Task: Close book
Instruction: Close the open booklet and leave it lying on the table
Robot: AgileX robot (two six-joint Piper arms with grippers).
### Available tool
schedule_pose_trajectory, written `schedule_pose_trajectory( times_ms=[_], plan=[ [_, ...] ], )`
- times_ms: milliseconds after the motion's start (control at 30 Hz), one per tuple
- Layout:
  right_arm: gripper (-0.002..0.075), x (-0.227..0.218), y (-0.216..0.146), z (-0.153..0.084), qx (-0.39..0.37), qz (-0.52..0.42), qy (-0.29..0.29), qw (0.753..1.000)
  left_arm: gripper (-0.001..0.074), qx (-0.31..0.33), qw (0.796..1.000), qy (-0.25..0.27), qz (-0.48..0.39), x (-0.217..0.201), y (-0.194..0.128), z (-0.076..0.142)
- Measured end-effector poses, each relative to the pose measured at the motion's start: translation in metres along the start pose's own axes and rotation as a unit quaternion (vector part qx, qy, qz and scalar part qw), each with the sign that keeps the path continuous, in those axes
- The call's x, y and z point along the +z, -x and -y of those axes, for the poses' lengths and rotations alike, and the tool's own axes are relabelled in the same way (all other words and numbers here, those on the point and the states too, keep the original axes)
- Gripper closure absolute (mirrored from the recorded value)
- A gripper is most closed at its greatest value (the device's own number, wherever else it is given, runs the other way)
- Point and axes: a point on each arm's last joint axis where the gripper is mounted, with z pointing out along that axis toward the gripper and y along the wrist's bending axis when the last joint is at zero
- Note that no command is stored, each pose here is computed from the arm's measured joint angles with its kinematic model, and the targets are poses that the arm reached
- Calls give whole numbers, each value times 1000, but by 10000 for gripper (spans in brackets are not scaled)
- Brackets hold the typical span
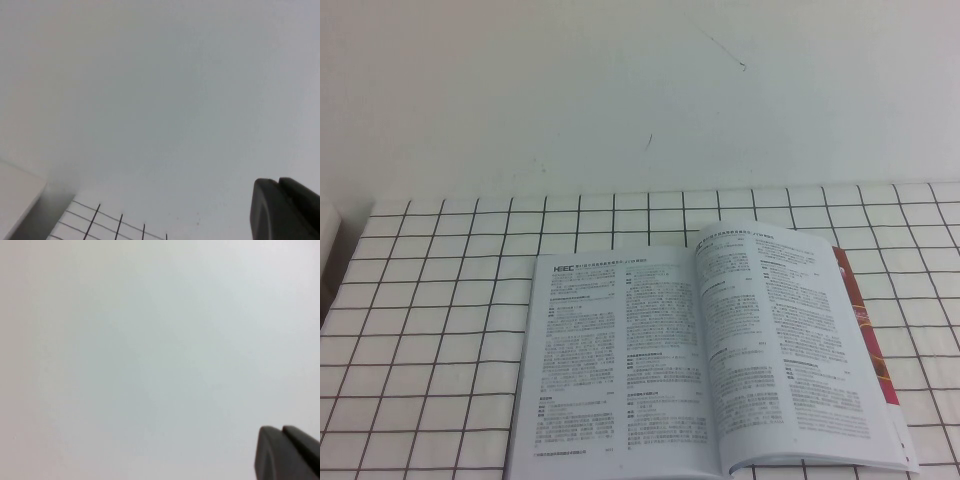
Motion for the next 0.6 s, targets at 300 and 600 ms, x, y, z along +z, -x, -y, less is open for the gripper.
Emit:
schedule_pose_trajectory(
  times_ms=[300, 600],
  plan=[
    [729, 3, 66, -26, -82, 146, 81, 983, 738, -15, 998, -25, 50, 0, 24, 13],
    [729, 2, 181, -64, -113, 268, 166, 942, 738, 120, 962, -119, 216, -27, 128, 76]
  ],
)
